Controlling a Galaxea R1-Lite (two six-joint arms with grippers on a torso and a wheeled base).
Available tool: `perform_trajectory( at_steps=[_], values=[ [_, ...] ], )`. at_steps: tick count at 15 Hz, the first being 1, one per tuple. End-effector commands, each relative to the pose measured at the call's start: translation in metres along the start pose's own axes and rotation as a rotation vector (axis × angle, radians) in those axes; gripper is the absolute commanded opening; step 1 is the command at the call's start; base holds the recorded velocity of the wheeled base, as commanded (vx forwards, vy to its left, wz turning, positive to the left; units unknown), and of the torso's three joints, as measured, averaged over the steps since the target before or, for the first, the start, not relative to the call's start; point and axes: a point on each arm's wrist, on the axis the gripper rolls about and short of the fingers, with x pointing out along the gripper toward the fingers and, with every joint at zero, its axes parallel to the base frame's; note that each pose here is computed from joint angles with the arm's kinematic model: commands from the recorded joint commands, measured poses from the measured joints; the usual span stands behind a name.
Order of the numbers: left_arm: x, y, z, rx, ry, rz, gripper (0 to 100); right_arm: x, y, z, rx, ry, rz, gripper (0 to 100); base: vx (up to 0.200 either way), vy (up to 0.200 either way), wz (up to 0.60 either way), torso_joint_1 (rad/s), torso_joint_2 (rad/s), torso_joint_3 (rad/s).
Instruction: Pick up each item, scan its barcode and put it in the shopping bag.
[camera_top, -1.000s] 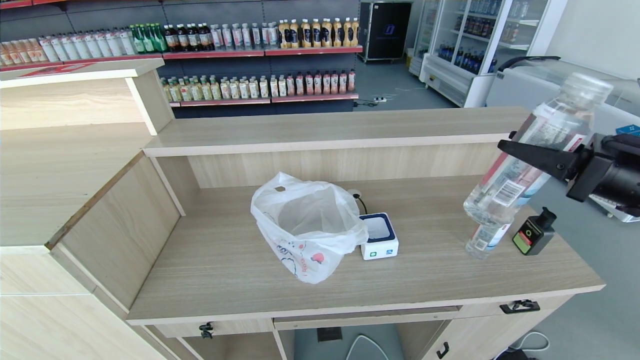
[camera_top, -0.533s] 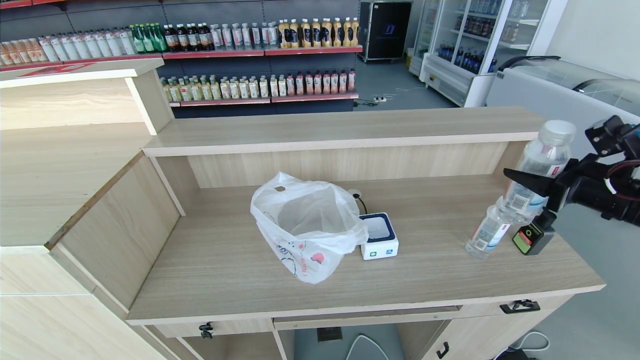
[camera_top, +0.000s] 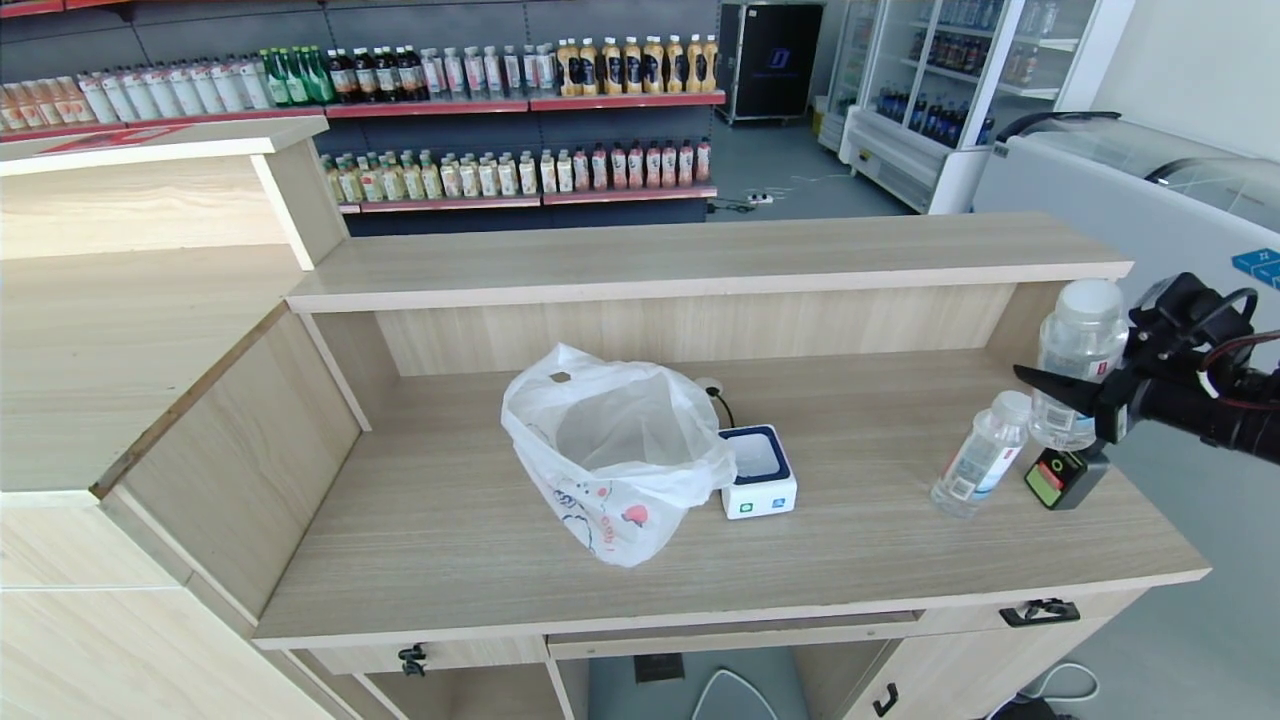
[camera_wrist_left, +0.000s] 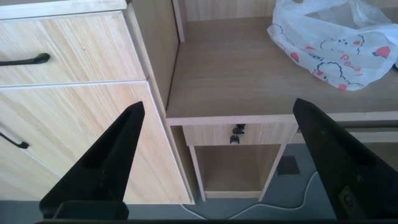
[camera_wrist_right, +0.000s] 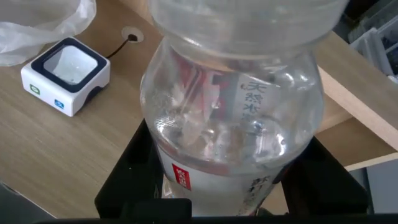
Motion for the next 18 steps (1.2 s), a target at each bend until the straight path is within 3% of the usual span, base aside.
perform_trajectory(
  at_steps=[1, 8, 12, 15, 18],
  values=[
    [0.000, 0.000, 0.000, 0.000, 0.000, 0.001, 100, -0.001, 0.000, 0.000, 0.005, 0.000, 0.007, 0, 0.000, 0.000, 0.00, 0.000, 0.00, 0.000],
    [0.000, 0.000, 0.000, 0.000, 0.000, 0.001, 100, 0.003, 0.001, -0.004, -0.034, 0.022, -0.012, 0, 0.000, 0.000, 0.60, 0.004, 0.00, 0.002],
    [0.000, 0.000, 0.000, 0.000, 0.000, 0.001, 100, 0.015, 0.002, -0.020, -0.057, 0.013, -0.012, 0, 0.000, 0.000, 0.00, 0.000, 0.00, 0.000],
    [0.000, 0.000, 0.000, 0.000, 0.000, 0.001, 100, 0.028, 0.007, -0.039, -0.153, 0.007, 0.010, 0, 0.000, 0.000, 0.00, 0.000, 0.00, 0.000],
    [0.000, 0.000, 0.000, 0.000, 0.000, 0.001, 100, 0.044, 0.020, -0.046, -0.187, -0.061, 0.087, 0, 0.000, 0.000, 0.00, 0.000, 0.00, 0.000]
  ],
)
